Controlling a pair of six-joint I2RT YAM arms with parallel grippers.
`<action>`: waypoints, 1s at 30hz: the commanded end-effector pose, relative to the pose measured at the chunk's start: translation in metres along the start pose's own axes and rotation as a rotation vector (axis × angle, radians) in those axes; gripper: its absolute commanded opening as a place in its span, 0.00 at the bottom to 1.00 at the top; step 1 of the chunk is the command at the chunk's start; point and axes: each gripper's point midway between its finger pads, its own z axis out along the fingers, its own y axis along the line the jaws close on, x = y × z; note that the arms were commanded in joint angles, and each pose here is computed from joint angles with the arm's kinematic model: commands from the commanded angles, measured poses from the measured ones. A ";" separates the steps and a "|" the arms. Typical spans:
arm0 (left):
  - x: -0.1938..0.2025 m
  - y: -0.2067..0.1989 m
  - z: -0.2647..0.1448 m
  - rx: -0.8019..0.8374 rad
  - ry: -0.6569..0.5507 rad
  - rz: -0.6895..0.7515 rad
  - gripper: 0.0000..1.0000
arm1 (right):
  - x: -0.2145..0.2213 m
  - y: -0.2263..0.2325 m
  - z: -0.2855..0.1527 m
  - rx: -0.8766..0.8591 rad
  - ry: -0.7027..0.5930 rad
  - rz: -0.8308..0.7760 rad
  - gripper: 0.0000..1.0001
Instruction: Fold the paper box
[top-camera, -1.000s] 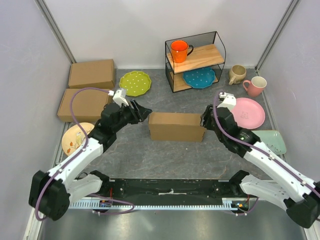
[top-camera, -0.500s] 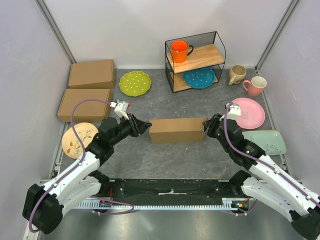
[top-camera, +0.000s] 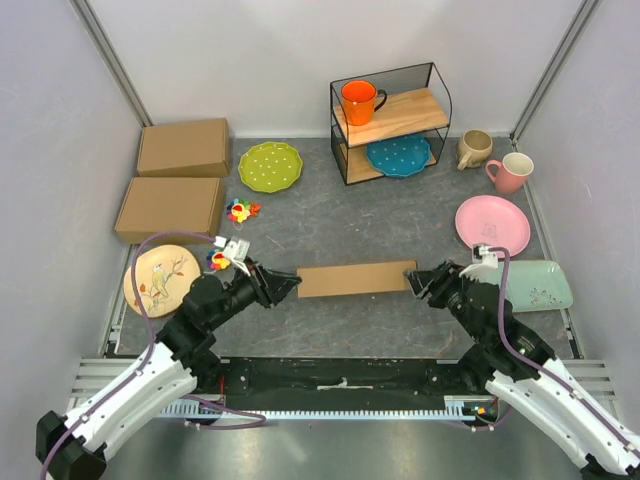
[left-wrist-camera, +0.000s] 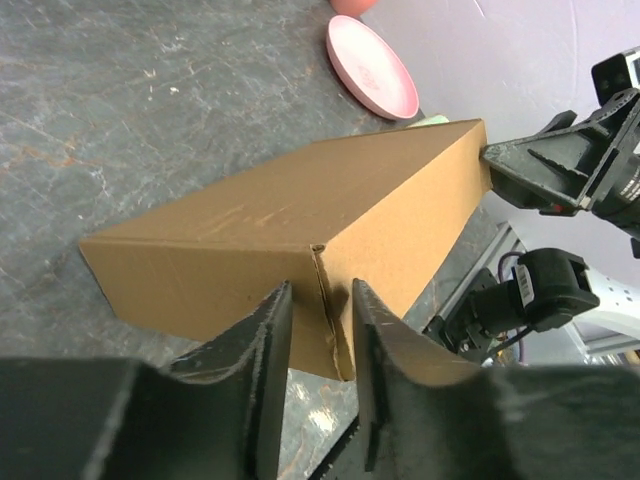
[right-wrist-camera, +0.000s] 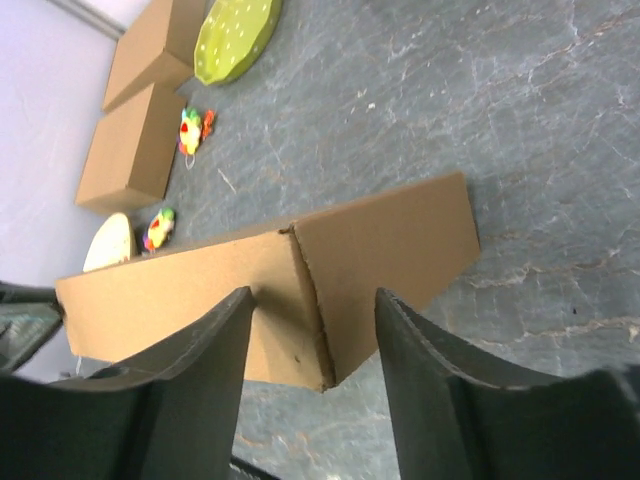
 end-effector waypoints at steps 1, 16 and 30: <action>0.005 0.013 -0.011 -0.062 -0.019 0.041 0.49 | 0.026 -0.010 -0.018 -0.020 0.099 0.014 0.64; 0.028 0.044 -0.011 -0.270 0.056 -0.190 0.81 | 0.050 -0.031 0.008 0.168 0.231 -0.062 0.81; 0.107 0.036 0.001 -0.143 0.369 -0.328 0.57 | 0.110 -0.055 0.024 0.161 0.373 -0.016 0.75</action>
